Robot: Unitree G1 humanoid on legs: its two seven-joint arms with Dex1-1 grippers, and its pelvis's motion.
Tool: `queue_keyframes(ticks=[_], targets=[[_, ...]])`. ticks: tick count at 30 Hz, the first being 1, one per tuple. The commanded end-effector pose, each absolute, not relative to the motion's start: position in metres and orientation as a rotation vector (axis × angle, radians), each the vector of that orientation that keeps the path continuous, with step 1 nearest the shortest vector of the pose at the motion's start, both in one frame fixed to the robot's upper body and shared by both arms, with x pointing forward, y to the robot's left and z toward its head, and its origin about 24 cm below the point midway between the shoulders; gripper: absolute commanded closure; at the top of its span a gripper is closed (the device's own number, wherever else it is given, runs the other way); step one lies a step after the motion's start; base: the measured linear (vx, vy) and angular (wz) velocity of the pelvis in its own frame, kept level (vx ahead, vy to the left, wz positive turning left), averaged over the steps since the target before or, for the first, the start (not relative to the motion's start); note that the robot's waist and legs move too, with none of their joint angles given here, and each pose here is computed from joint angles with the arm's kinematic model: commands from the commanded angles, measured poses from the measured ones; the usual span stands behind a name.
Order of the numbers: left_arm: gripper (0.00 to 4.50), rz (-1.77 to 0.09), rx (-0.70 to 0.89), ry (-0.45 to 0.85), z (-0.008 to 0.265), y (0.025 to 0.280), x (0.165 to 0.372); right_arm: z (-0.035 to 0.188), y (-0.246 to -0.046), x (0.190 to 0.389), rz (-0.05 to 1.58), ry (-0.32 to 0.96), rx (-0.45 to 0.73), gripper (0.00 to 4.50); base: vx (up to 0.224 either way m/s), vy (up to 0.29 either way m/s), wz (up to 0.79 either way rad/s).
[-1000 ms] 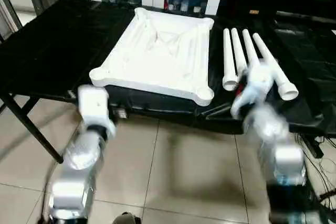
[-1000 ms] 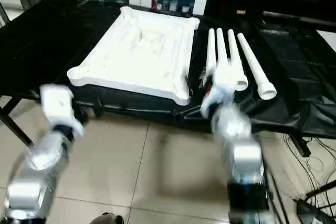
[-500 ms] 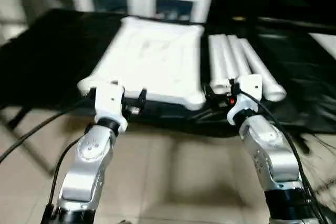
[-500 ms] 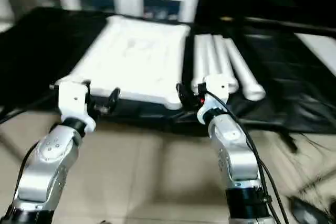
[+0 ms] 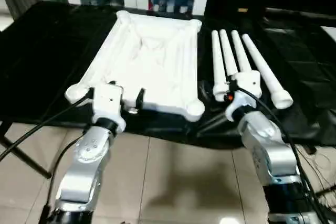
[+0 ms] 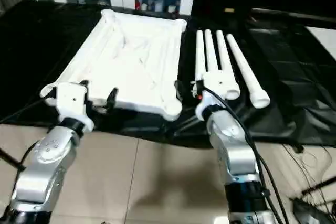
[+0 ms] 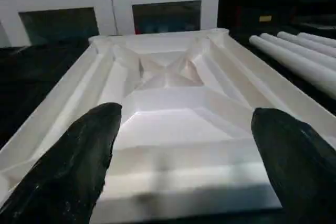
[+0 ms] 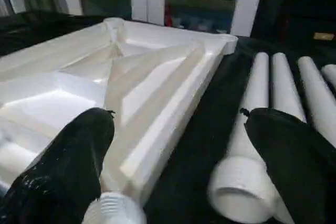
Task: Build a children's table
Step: Rotate table base
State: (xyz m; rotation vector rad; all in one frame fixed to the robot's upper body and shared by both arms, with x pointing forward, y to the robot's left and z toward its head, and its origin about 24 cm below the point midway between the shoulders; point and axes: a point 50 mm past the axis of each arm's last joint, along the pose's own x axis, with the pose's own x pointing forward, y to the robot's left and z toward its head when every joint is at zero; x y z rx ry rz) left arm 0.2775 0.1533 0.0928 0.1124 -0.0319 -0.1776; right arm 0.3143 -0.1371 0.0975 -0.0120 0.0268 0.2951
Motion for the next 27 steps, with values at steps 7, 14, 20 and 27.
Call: queue_keyframes(ticks=[7,14,20,27], targets=[[0.06,-0.213,0.101,-0.035,0.0950,0.1459,0.2757,0.0982,-0.1458,0.3132,0.276,0.025,-0.029,0.00,0.100,-0.047,0.06],[0.06,-0.227,0.109,-0.038,0.0963,0.1471,0.2763,0.1005,-0.1421,0.3108,0.290,0.013,-0.025,0.00,0.046,-0.075,0.00],[0.06,-0.259,0.115,-0.035,0.0962,0.1473,0.2761,0.1018,-0.1439,0.3106,0.285,0.006,-0.023,0.00,0.091,0.053,0.03],[0.06,-0.273,0.121,-0.030,0.0958,0.1476,0.2759,0.1019,-0.1445,0.3102,0.277,0.005,-0.013,0.00,0.109,-0.020,0.07]])
